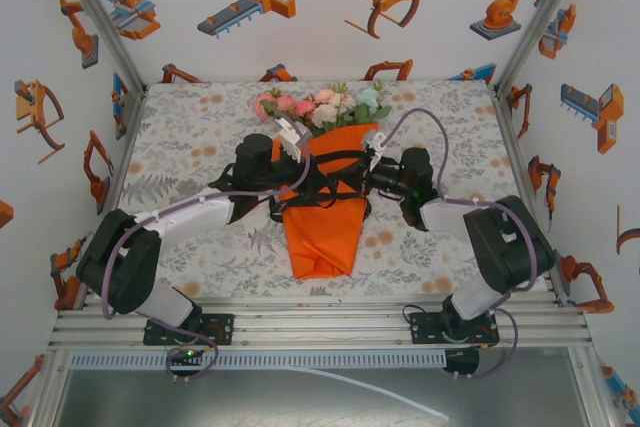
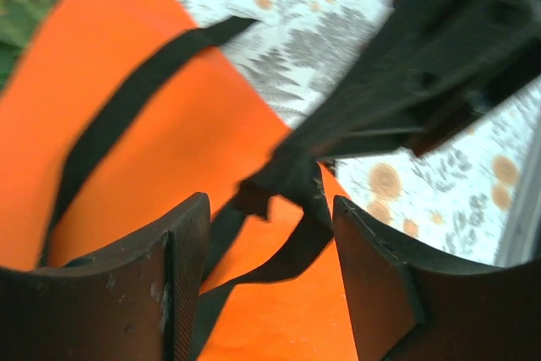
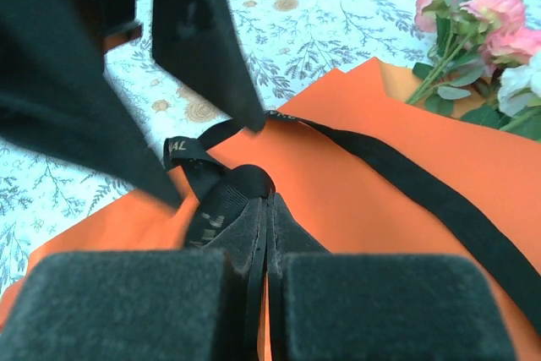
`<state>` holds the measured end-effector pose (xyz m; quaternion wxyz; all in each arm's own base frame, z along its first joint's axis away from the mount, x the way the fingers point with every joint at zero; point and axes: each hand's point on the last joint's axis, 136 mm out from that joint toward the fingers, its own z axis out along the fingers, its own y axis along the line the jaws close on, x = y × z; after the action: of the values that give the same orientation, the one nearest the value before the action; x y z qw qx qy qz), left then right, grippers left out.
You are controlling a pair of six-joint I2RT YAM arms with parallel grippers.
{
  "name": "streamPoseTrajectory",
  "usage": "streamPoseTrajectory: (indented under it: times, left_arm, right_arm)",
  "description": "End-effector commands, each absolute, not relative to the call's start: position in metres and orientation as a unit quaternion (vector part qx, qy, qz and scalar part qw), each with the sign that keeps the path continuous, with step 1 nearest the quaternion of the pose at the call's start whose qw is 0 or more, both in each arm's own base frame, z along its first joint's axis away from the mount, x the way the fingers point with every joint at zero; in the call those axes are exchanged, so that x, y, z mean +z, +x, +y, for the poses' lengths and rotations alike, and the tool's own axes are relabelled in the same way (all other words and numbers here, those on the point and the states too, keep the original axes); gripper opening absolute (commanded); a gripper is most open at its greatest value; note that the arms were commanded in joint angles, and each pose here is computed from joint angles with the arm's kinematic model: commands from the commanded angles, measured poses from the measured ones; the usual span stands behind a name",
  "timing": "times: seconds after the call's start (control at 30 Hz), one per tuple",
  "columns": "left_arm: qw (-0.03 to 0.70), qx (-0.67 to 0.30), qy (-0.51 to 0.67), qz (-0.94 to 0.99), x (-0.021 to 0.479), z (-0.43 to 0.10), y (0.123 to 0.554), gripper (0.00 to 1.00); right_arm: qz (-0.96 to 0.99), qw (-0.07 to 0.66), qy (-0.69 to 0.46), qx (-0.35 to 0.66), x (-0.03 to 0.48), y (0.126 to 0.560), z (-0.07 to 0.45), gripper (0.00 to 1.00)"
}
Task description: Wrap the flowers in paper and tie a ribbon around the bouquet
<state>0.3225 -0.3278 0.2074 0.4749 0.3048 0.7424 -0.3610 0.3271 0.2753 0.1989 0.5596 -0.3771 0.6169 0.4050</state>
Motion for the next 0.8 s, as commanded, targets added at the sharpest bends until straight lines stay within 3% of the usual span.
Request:
streamPoseTrajectory:
  times: [0.0,0.13,0.23,0.37,0.5,0.77]
  left_arm:
    - [0.523,-0.285,0.226,0.771,0.23,-0.292,0.355,0.62]
    - [0.505,-0.232,0.198,0.807,0.214,-0.27,0.371,0.61]
    - [0.469,-0.32,0.277,0.775,0.219,-0.302,0.347,0.6]
    - [0.464,-0.333,0.259,0.779,0.209,-0.302,0.348,0.61]
    - [0.453,-0.447,0.358,0.683,0.239,-0.332,0.305,0.66]
    - [0.447,-0.483,0.357,0.663,0.232,-0.37,0.328,0.69]
  right_arm:
    - [0.602,0.607,-0.369,0.364,0.227,0.33,0.262,0.0]
    - [0.604,0.626,-0.362,0.335,0.249,0.334,0.254,0.0]
    - [0.614,0.624,-0.35,0.334,0.251,0.337,0.251,0.0]
    - [0.632,0.633,-0.305,0.327,0.261,0.347,0.242,0.0]
    - [0.652,0.625,-0.298,0.309,0.264,0.35,0.237,0.0]
    - [0.654,0.615,-0.298,0.325,0.265,0.349,0.24,0.0]
